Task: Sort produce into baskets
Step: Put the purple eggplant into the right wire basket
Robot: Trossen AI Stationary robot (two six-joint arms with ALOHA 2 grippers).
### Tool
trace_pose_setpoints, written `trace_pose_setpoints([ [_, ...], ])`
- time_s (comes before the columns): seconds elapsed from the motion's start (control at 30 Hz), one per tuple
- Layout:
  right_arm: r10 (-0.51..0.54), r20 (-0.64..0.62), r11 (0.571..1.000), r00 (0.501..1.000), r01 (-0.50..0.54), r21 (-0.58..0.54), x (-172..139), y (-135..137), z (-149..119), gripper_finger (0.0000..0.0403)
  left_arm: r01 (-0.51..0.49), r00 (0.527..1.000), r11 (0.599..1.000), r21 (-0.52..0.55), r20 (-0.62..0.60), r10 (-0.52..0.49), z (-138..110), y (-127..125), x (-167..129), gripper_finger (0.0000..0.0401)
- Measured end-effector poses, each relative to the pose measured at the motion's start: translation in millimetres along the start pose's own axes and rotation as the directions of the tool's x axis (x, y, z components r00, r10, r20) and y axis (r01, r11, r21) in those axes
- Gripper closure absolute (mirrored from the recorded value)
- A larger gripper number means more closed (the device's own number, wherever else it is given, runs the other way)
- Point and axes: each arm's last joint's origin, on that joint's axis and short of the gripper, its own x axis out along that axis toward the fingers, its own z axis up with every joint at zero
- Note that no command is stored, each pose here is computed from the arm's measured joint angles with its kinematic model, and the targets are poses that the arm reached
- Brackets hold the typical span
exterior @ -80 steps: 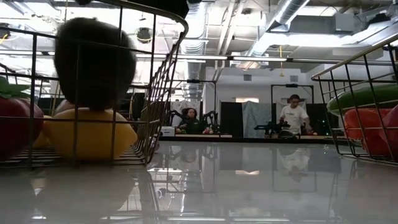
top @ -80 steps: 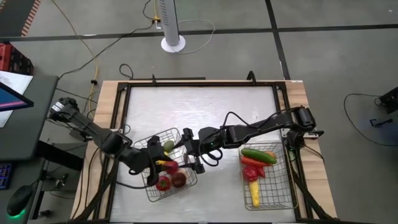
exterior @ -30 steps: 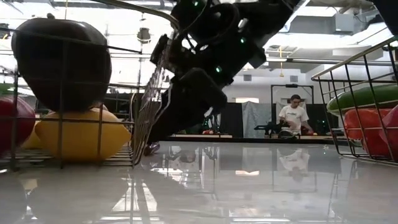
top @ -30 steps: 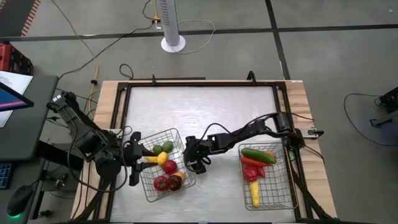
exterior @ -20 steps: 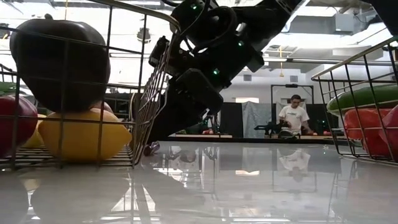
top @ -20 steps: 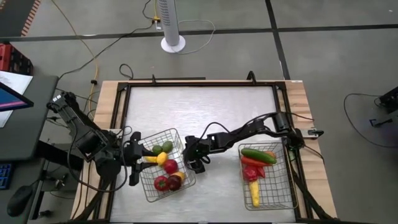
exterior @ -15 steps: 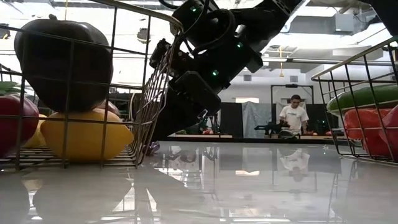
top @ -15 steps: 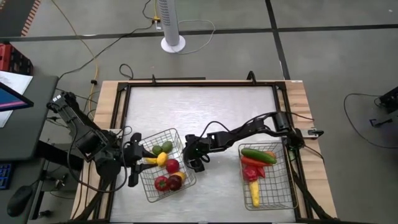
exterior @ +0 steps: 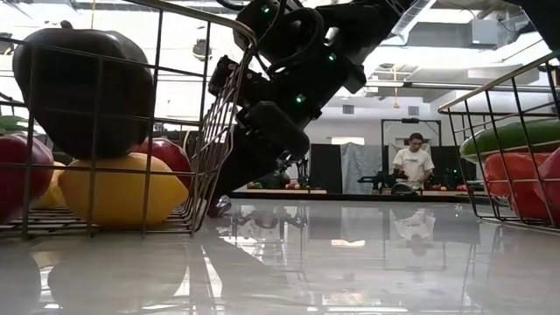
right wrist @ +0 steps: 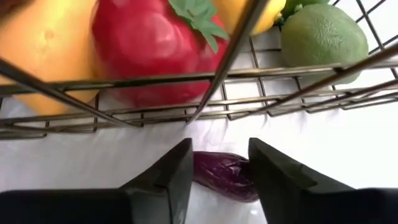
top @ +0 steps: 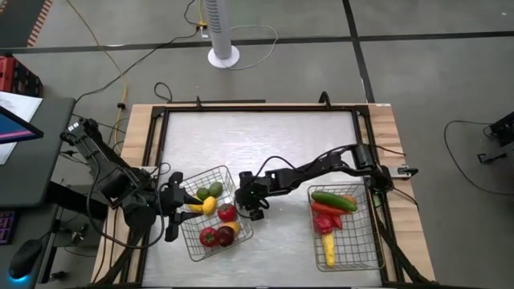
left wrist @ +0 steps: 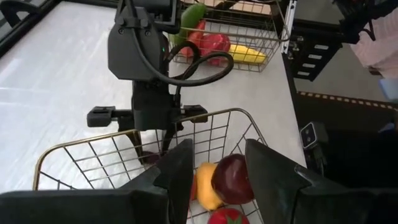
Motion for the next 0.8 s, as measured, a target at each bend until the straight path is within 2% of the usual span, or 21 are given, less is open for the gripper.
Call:
trace_pose_setpoints([
  [0.4,-0.012,-0.080,1.000,0.997,0.012,0.010,-1.6,-0.5,-5.4,0.0327,0.012,1.000,1.000,-0.005,-0.008,-0.012,-0.2,-0.4,0.0,0.0268],
  [0.6,-0.024,-0.132,1.000,0.991,0.025,0.009,-16.2,-1.6,-3.4,0.0376,0.025,1.000,1.000,-0.013,-0.018,-0.025,-0.5,-0.8,0.0,0.0268],
  [0.7,-0.037,-0.128,0.999,0.991,0.038,0.009,-25.4,-2.7,1.1,0.0386,0.025,1.000,1.000,-0.015,-0.018,-0.025,-0.4,-0.8,0.0,0.0268],
  [0.8,-0.042,-0.100,0.999,0.994,0.044,0.010,-33.8,-4.0,7.6,0.0377,0.025,1.000,1.000,-0.015,-0.017,-0.026,-0.3,-0.9,0.0,0.0268],
])
